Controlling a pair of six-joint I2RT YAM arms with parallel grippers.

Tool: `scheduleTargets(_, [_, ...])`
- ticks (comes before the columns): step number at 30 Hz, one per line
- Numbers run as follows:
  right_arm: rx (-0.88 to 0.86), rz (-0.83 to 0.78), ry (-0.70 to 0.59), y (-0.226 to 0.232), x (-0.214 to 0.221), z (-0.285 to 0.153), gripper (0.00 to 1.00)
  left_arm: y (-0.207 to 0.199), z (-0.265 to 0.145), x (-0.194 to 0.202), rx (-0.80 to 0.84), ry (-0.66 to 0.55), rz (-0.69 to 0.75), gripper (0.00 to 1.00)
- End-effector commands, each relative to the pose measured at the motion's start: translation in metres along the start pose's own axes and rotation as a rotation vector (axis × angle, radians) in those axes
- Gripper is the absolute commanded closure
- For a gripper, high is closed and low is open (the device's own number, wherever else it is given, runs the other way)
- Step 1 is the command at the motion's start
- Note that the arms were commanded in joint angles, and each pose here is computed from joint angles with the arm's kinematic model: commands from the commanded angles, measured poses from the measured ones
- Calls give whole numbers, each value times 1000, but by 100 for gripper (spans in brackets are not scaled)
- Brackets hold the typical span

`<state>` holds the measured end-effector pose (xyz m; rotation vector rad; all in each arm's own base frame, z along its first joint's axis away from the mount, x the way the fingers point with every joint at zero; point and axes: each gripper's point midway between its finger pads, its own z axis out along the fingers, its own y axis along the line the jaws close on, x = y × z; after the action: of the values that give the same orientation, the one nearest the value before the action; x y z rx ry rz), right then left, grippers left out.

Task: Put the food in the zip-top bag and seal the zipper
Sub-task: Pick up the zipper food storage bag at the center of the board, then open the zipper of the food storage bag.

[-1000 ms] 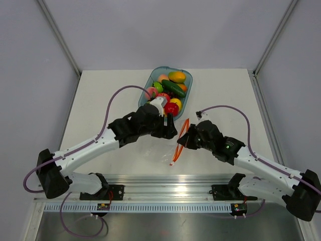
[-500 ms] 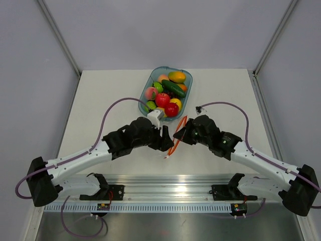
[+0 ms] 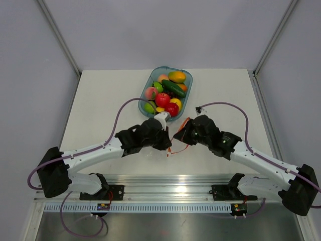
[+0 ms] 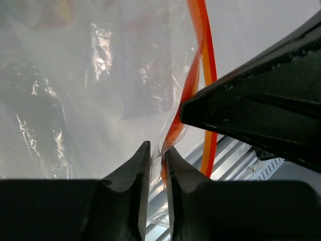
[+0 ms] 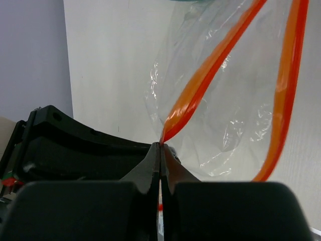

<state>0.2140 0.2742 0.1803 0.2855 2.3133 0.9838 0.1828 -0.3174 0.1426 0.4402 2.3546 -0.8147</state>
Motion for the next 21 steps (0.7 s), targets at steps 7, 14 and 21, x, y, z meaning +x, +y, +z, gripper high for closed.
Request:
scheduleTargets(7, [89,-54,-165,-5,-39,-55,40,-12,-12,-35,35,-91,-44,100])
scheduleTargets(14, [210,-48,-240,-45,-43,-77,27,-28,-29,-44,148,-117,-100,100])
scheduleTargets(21, [179,-73,-159,-39,-28,-47,20,-32,-35,-47,167,-122,-99,100])
